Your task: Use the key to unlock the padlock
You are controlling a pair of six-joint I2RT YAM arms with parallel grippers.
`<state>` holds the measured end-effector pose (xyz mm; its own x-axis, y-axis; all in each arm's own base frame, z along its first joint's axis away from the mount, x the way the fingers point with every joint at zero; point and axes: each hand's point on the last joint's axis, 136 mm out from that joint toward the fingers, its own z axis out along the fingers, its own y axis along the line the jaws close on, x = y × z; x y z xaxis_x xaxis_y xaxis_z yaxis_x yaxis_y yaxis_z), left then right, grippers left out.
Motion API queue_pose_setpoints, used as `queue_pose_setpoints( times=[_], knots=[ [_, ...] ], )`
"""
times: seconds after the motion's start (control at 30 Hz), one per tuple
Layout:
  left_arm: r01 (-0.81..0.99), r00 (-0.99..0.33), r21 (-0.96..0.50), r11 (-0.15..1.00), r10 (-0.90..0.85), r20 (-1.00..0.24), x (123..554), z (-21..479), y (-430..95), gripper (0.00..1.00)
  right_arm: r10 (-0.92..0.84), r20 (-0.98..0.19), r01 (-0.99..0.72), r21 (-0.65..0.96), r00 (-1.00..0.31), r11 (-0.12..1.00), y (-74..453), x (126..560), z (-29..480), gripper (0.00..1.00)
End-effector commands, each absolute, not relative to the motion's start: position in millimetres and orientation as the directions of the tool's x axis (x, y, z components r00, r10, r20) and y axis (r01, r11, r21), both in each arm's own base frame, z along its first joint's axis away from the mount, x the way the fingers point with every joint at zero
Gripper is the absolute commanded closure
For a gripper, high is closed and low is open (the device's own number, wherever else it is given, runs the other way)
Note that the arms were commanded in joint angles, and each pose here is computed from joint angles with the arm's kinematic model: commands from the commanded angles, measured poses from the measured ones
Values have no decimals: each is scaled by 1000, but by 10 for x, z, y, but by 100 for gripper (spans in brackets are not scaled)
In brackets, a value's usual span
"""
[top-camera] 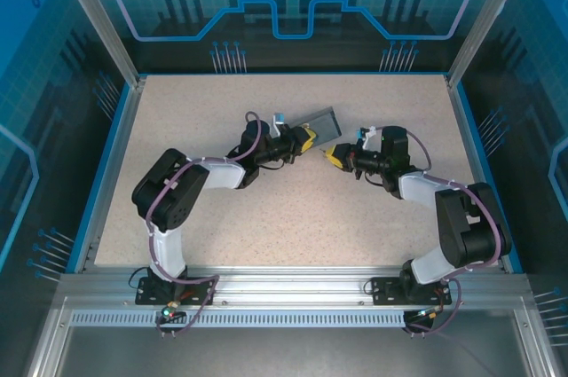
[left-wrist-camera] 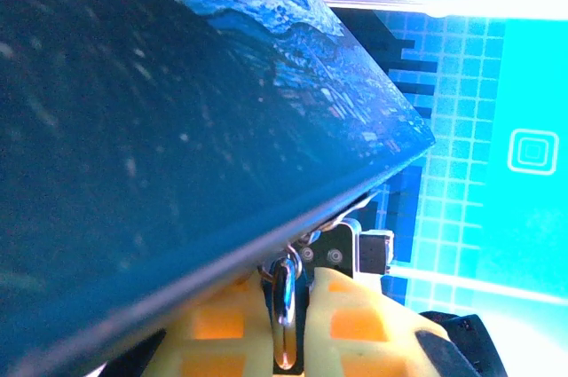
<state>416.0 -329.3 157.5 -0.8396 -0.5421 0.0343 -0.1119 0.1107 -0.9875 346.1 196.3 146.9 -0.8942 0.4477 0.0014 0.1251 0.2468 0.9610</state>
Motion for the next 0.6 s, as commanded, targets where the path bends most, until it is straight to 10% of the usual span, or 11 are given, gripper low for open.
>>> queue_pose_setpoints(
  times=[0.0, 0.57],
  knots=[
    [15, -853, -999, 43, -520, -35, 4227, 1886, -3315, 100, 427, -16, 84, 973, -904, 213, 2010, 3454, 1616, 100],
    [26, -860, -1000, 14, -509, -30, 4249, 1928, -3333, 100, 476, -16, 93, 974, -879, 205, 1924, 3627, 1652, 100]
  ],
)
